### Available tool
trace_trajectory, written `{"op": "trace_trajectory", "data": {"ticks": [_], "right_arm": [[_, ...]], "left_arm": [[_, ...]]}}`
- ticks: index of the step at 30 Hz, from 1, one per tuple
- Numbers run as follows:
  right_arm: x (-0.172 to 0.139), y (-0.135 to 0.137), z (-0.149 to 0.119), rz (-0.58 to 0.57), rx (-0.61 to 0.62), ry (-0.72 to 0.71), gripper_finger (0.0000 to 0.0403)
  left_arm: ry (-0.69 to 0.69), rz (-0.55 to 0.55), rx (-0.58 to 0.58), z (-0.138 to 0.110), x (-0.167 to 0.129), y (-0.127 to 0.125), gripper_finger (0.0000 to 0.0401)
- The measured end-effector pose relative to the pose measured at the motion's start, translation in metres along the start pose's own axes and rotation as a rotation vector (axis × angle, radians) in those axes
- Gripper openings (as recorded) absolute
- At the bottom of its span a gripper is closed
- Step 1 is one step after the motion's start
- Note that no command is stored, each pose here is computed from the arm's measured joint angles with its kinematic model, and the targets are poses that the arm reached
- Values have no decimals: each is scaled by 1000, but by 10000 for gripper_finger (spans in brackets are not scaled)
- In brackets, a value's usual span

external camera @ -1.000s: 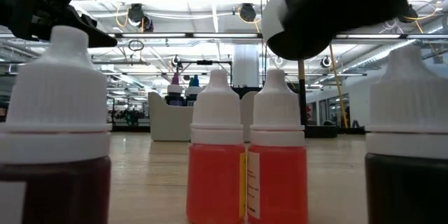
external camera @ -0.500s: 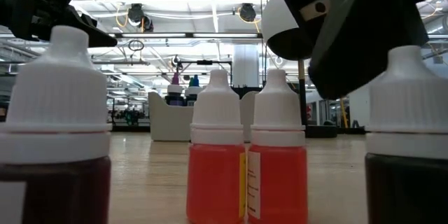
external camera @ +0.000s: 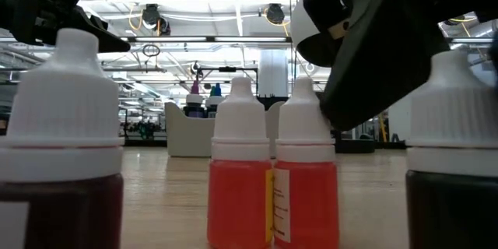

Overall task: Pick & Place food coloring
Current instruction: Put the small red food coloring bottle into the gray bin

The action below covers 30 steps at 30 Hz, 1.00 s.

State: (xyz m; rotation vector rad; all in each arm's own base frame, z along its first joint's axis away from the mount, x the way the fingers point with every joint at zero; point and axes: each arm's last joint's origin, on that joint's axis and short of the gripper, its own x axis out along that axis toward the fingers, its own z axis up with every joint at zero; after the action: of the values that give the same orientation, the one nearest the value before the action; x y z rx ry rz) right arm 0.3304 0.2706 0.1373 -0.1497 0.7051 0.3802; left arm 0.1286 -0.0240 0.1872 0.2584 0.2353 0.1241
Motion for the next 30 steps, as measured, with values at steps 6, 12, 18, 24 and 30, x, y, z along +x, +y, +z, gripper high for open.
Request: {"op": "trace_trajectory", "data": {"ticks": [6,12,18,24,30], "right_arm": [[0,0,0,25,28,5,160],[0,0,0,41,29,12,152],[0,0,-1,47,31,21,120],[0,0,-2,46,30,27,93],[0,0,-1,47,29,24,61]], "left_arm": [[0,0,0,0,0,0,47],[-1,0,-2,0,0,0,47],[0,0,0,0,0,0,47],[0,0,-1,0,0,0,47],[-1,0,-1,0,0,0,47]]}}
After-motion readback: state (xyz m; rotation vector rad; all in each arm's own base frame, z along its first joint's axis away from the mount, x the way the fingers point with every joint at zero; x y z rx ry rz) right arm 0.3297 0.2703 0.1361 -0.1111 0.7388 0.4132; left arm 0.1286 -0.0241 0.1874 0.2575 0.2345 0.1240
